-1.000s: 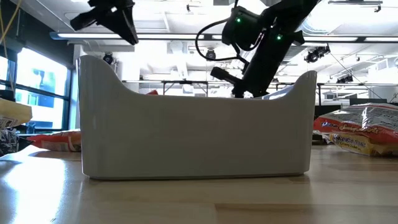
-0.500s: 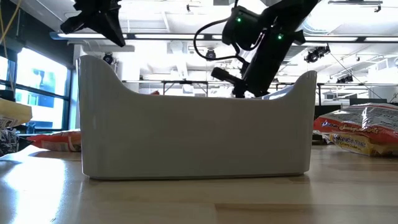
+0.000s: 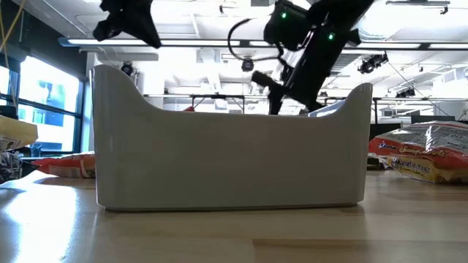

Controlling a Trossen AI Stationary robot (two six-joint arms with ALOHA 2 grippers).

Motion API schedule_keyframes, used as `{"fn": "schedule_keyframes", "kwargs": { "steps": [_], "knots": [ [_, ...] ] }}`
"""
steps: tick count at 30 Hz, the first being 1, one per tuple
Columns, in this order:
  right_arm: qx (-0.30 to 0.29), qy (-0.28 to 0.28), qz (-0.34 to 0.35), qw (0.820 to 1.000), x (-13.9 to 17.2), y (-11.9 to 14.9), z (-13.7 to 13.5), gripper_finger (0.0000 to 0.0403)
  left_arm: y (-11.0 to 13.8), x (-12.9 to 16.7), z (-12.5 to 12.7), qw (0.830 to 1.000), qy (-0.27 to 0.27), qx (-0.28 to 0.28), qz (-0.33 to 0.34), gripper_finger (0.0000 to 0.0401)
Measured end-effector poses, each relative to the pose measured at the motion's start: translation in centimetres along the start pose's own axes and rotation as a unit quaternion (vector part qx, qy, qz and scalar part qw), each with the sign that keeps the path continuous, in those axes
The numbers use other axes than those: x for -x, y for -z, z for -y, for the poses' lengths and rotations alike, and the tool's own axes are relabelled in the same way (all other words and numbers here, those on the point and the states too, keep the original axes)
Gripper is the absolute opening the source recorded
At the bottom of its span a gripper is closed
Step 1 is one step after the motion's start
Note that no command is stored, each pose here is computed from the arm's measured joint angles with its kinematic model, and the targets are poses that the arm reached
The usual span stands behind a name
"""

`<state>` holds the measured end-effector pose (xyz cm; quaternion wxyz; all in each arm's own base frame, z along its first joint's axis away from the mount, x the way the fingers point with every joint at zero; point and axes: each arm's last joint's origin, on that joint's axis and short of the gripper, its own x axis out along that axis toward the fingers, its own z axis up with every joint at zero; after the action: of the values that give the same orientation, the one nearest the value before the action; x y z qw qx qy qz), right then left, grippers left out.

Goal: Sort Maruchan noodles
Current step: Put the yellow noodle pack into the gray bin

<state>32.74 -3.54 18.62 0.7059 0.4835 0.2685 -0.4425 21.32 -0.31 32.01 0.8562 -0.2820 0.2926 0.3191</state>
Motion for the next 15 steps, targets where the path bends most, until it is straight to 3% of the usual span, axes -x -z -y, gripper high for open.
{"fn": "schedule_keyframes", "kwargs": {
  "steps": [6,15],
  "knots": [
    [0.04,-0.002,0.009,0.999,1.8,-1.2,0.2,0.0174,-0.7,-0.3,-0.1,1.0,0.007,-0.005,0.013,0.0],
    [0.043,-0.03,-0.043,0.998,1.0,-0.8,-0.2,0.0174,-1.1,-0.4,-0.3,1.0,0.007,0.0,0.023,0.0]
  ]
}}
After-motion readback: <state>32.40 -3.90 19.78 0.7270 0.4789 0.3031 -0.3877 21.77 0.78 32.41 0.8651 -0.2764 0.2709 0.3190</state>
